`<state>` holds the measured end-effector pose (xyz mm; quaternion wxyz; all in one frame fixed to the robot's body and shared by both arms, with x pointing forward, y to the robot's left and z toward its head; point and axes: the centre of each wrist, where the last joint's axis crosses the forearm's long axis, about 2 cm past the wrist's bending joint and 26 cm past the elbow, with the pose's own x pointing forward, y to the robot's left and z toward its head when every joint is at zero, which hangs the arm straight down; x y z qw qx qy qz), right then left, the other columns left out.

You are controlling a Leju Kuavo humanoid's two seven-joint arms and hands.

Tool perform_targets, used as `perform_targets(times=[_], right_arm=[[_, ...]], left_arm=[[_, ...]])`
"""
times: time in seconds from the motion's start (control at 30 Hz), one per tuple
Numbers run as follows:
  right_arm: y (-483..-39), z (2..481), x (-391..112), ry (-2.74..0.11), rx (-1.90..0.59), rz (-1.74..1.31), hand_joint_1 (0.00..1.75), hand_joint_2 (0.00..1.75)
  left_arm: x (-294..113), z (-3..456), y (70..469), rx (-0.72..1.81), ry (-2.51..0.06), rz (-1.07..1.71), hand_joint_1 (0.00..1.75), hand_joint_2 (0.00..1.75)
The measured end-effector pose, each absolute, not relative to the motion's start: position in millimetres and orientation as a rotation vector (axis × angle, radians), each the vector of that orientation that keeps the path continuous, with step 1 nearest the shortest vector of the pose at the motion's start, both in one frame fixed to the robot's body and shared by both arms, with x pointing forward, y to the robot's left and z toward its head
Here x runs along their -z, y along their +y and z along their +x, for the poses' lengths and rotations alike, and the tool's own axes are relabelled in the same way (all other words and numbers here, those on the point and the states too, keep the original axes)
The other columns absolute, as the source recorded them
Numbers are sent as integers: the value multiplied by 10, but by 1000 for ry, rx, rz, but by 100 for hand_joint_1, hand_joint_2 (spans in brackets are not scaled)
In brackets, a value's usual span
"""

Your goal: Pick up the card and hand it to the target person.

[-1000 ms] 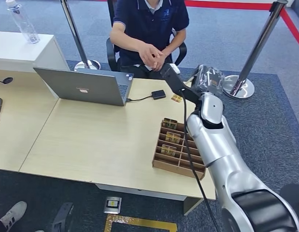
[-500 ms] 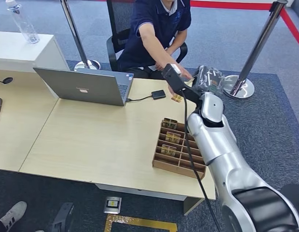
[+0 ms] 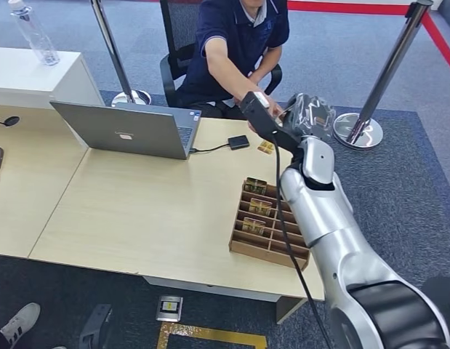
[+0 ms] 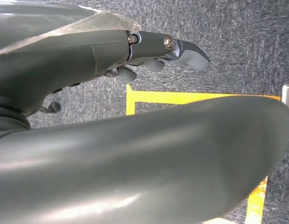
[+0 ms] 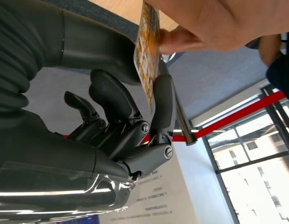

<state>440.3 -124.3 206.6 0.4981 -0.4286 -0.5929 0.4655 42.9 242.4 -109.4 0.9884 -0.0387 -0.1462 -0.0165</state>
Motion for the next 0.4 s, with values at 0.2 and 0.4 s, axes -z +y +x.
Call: perform_targets(times=[0.2,0.4], right_arm=[[-1187,4365,-2093,-1627,-1035,-920,0,175],[-1169,4063,-1888,-1785,-829,-733,0,175]], left_arm=[[1094,430,2427,32,-294,-77,0,0],[1096,420,2437,10,-291,-75,0,0]])
